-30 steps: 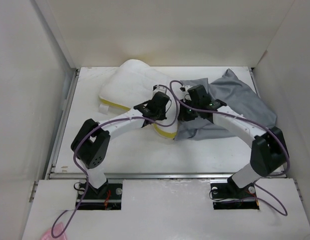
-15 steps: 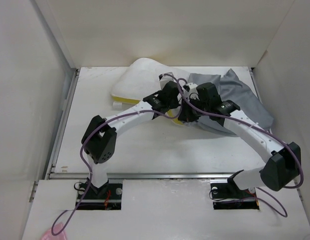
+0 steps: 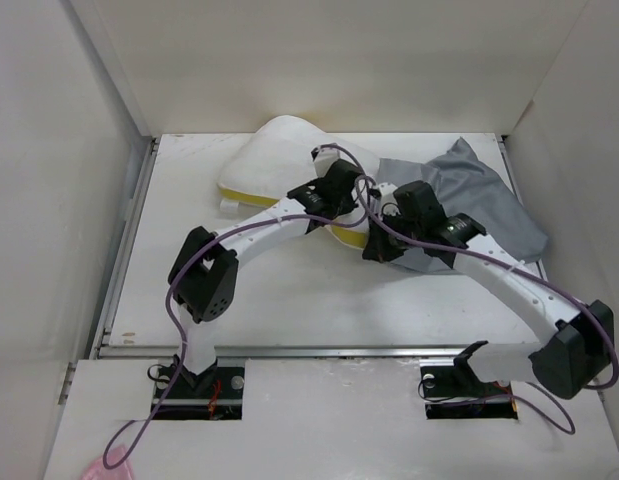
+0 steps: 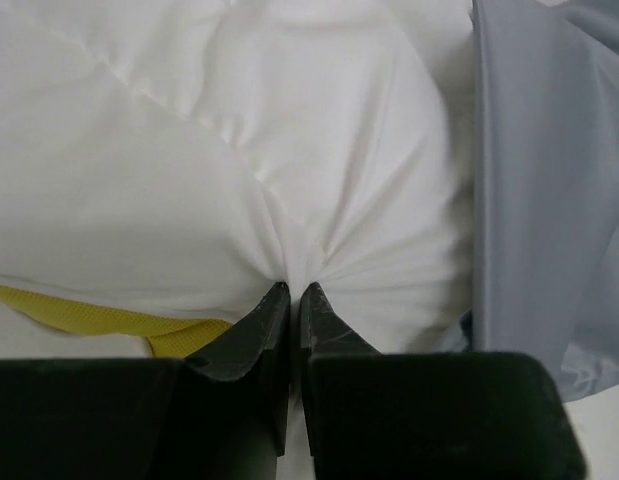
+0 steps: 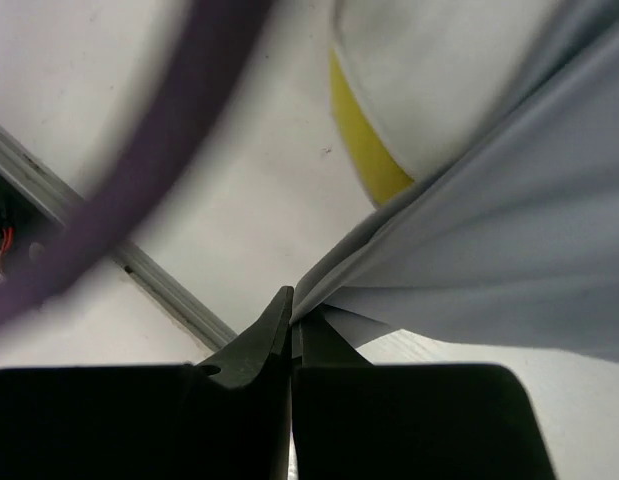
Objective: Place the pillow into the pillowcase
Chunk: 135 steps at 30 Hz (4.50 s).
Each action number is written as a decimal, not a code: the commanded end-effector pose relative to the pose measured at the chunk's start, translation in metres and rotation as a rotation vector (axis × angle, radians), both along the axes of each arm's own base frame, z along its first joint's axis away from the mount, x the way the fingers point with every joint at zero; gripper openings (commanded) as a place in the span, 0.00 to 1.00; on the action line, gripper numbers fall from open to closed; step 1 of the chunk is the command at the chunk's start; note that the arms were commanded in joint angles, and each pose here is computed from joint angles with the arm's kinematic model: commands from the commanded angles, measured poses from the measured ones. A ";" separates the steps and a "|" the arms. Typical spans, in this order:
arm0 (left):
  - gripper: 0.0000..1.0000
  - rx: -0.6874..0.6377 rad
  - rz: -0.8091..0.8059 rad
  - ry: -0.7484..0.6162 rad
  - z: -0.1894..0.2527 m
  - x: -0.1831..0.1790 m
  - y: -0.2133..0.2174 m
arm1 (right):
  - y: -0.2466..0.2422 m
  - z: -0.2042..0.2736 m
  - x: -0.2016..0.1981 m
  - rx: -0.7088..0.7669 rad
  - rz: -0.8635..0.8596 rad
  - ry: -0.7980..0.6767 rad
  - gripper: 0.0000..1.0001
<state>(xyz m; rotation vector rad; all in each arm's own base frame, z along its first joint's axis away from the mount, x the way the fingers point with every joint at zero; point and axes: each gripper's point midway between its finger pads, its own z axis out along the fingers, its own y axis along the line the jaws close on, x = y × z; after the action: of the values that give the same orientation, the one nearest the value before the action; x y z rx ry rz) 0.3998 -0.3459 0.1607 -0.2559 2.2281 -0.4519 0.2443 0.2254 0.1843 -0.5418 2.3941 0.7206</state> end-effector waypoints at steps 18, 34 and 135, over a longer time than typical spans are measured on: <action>0.45 -0.194 -0.148 -0.107 0.060 -0.058 -0.015 | 0.031 0.021 0.066 0.181 -0.129 -0.128 0.10; 0.99 0.103 0.152 -0.164 0.067 0.016 0.112 | -0.051 0.054 0.082 -0.060 -0.399 -0.290 0.75; 1.00 0.061 -0.454 -0.095 0.001 -0.139 0.070 | -0.051 -0.058 0.047 -0.027 -0.257 0.134 1.00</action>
<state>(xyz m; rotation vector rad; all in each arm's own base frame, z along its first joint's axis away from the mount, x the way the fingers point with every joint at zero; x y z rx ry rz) 0.2721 -0.2654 0.1563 0.2849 2.1960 -0.5266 0.2925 0.1633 0.1277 -0.1215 2.5810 0.5652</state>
